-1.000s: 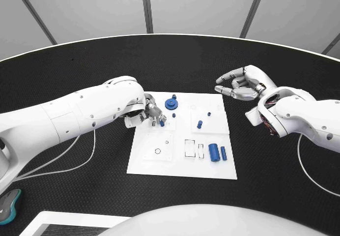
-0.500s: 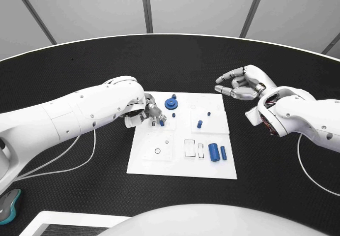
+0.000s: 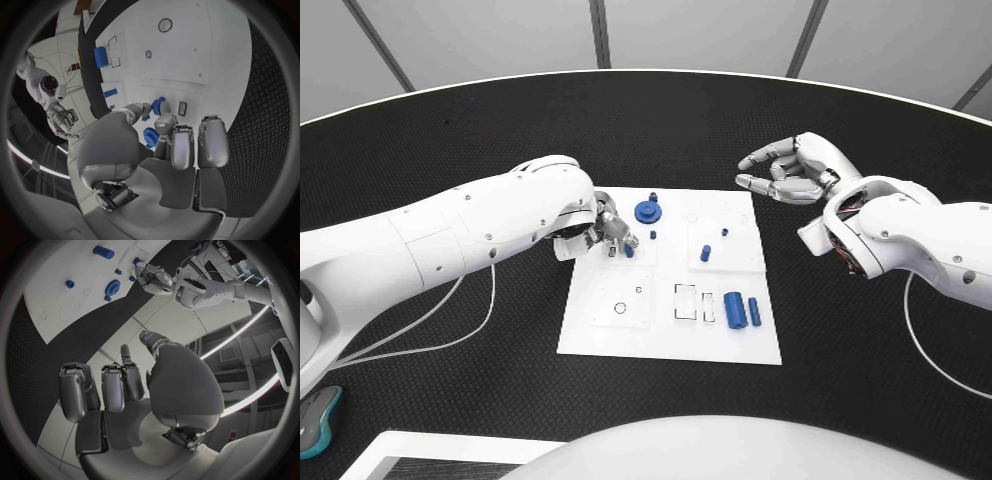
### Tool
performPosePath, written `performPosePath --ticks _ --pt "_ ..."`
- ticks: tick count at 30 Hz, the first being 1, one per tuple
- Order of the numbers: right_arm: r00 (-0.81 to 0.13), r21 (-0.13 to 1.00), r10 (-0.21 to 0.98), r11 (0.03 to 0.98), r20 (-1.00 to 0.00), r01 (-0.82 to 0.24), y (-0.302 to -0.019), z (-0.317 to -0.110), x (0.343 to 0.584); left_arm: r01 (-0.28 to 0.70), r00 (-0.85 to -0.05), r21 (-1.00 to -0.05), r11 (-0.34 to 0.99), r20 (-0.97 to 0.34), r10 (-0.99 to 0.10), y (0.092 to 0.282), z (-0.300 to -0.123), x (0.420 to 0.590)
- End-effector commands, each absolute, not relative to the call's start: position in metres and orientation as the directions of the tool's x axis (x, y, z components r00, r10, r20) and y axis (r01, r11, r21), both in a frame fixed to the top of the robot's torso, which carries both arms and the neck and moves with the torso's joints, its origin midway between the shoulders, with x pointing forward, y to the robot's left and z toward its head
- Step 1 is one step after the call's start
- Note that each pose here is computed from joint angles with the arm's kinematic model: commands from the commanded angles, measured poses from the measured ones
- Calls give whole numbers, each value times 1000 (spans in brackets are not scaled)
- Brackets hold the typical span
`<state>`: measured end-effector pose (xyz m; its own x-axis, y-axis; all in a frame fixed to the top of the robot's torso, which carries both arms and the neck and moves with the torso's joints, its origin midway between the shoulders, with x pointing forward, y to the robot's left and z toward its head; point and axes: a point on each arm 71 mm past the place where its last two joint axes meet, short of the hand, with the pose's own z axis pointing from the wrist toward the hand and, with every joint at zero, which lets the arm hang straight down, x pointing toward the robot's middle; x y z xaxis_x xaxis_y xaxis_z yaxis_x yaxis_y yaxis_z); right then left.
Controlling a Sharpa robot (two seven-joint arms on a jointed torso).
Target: Assemble the parts on the task board
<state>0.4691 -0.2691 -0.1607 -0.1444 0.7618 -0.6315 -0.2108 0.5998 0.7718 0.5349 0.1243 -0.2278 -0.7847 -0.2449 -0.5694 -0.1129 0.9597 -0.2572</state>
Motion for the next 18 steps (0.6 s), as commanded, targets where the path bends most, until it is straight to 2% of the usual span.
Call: performPosePath --ticks 1,18 --pt "-145 772 762 600 -631 -211 -269 -161 469 -112 -787 -254 961 -567 -242 124 -228 535" --pt "-146 772 761 600 -632 -209 -269 -161 469 -121 -783 -260 958 -568 -253 124 -228 536"
